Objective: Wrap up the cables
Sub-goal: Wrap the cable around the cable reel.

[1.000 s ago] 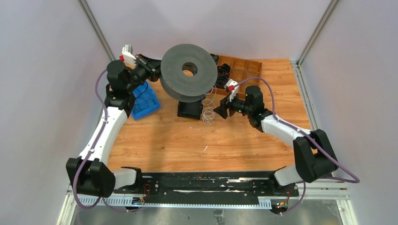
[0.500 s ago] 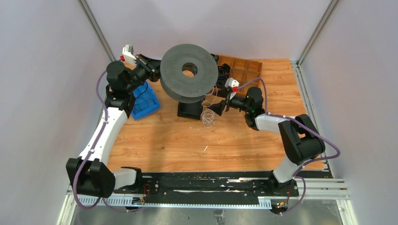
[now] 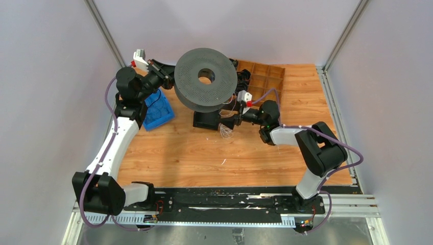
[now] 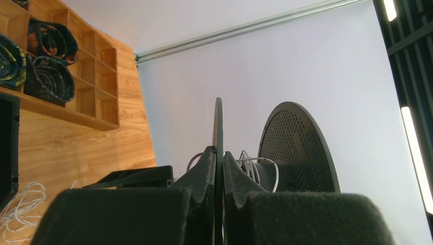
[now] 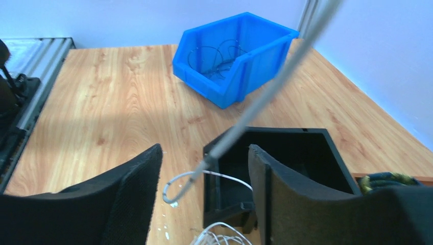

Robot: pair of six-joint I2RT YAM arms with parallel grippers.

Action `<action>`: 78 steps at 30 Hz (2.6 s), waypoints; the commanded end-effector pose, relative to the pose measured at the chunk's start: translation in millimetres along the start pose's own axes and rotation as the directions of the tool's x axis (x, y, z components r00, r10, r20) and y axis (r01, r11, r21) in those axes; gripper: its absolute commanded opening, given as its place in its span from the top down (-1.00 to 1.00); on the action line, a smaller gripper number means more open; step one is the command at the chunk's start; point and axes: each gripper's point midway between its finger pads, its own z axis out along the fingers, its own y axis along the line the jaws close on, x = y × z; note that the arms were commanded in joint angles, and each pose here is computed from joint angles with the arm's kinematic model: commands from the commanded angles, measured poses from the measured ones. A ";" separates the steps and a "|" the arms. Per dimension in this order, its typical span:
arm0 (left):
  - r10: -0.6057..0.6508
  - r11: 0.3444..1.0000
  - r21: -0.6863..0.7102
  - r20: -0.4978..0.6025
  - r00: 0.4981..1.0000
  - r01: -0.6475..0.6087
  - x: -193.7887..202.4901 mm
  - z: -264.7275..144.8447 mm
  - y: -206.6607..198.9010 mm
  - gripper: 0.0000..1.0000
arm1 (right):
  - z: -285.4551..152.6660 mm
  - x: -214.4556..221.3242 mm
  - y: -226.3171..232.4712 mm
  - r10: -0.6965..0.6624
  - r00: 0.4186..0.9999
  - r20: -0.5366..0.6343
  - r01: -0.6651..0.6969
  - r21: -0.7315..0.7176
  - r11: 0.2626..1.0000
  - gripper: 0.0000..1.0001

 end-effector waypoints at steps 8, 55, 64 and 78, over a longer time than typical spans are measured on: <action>0.029 0.996 0.079 0.049 0.998 -0.033 -8.6 -7.6 -27.1 0.99 | -5.2 -1.8 29.1 0.060 0.998 0.016 -0.060 0.002 0.998 0.96; 0.526 0.826 -0.318 0.136 0.840 -0.466 -55.1 -19.1 13.7 0.99 | 43.6 -75.2 169.8 -0.190 0.802 -0.566 -0.003 -0.322 0.947 0.98; 0.669 0.696 -0.407 0.068 0.741 -0.591 -43.9 -18.4 7.3 0.99 | 36.5 -110.0 162.8 -0.186 0.823 -0.536 0.007 -0.318 0.948 0.99; 0.892 0.381 -0.350 -0.106 0.440 -0.856 3.5 -5.2 -9.9 0.99 | 30.6 -151.1 121.0 -0.253 0.781 -0.571 0.178 -0.185 0.966 0.99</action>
